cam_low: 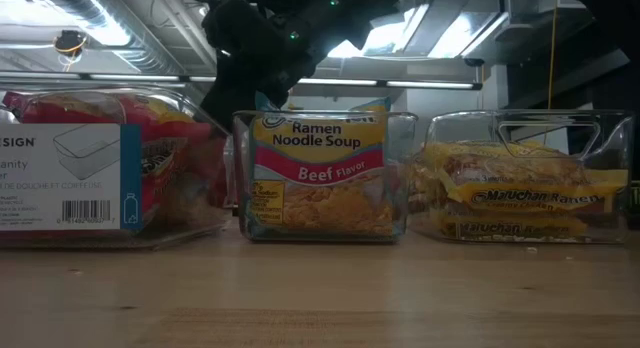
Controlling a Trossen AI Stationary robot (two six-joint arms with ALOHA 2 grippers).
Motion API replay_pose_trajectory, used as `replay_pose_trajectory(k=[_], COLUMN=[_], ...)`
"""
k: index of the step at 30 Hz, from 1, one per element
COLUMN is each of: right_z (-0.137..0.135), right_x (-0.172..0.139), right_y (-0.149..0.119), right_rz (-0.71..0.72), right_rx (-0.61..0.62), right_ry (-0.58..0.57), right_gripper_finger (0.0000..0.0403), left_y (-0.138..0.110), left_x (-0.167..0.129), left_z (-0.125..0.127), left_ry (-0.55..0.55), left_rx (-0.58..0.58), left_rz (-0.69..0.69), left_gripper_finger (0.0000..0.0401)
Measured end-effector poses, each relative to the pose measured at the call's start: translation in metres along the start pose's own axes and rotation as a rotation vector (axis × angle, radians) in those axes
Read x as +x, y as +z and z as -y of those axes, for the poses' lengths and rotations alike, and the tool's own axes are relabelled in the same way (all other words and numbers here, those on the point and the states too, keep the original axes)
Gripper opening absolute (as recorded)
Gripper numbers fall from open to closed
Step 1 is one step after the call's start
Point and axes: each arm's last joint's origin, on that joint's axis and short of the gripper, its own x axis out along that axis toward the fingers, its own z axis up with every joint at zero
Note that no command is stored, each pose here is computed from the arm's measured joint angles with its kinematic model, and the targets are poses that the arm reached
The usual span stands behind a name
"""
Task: Sort Maruchan noodles
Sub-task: Adjust the red noodle pack
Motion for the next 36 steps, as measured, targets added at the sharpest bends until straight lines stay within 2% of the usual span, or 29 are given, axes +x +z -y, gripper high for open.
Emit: replay_pose_trajectory(k=[7,9,18,25,36], right_z=[-0.001,-0.001,-0.001,-0.002,-0.004], right_x=[0.000,0.000,-0.006,-0.027,-0.055], right_y=[-0.001,0.000,0.017,0.042,0.070], right_rz=[-0.009,0.001,0.082,0.040,0.055], right_rx=[0.001,0.000,-0.047,-0.109,-0.164], right_ry=[0.038,0.039,0.019,-0.087,-0.127], right_gripper_finger=[0.0020,0.0007,0.0002,0.0001,0.0000], left_y=[0.000,0.000,0.000,0.000,0.000], left_x=[0.000,0.000,0.000,0.000,0.000], left_z=[0.000,0.000,0.000,0.000,0.000], left_ry=[0.000,0.000,0.000,-0.001,-0.001], left_rx=[0.000,0.000,0.000,-0.001,-0.001], left_rz=[0.000,0.000,0.000,0.000,0.000], left_gripper_finger=[0.0000,0.0000,0.0000,0.0000,0.0000])
